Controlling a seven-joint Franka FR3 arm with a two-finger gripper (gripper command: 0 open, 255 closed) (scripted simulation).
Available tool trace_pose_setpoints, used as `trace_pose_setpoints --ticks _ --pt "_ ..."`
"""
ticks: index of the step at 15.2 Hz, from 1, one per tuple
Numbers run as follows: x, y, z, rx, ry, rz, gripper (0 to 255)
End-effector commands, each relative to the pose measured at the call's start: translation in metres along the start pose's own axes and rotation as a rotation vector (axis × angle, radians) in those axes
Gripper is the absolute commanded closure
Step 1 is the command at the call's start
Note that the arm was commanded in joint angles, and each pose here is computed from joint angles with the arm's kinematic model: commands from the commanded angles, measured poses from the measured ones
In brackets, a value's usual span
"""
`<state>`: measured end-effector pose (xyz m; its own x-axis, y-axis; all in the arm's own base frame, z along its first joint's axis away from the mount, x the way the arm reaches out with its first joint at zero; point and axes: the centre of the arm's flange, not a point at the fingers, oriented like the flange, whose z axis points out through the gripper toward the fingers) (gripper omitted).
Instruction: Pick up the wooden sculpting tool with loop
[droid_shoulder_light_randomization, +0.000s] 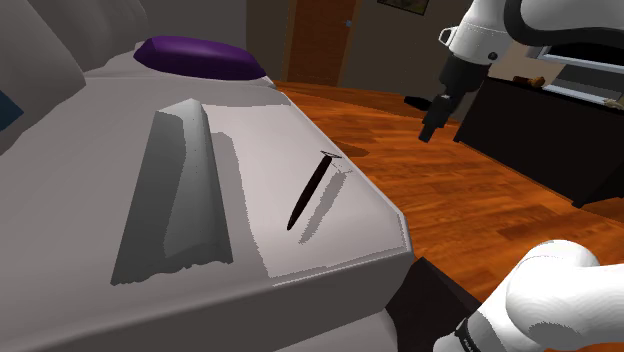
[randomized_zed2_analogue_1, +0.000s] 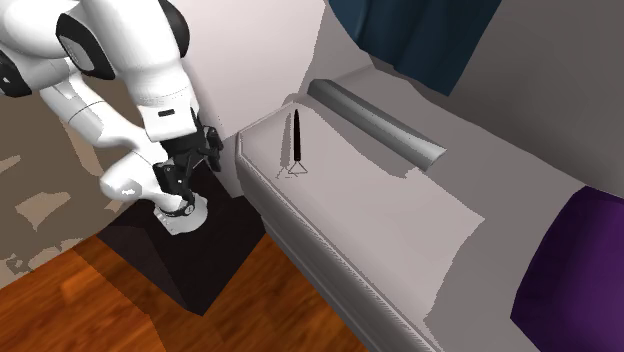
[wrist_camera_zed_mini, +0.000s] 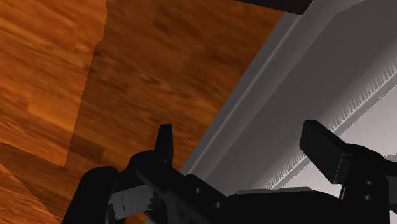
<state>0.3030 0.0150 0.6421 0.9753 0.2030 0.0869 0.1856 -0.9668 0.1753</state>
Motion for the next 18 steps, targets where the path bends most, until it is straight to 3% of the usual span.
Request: trace_pose_setpoints --ticks 1,9,18 --pt "0.0 0.0 0.0 0.0 0.0 0.0 0" --pt "-0.003 -0.106 -0.002 -0.012 -0.018 0.389 0" --pt "0.042 -0.216 -0.002 -0.025 -0.039 0.828 0"
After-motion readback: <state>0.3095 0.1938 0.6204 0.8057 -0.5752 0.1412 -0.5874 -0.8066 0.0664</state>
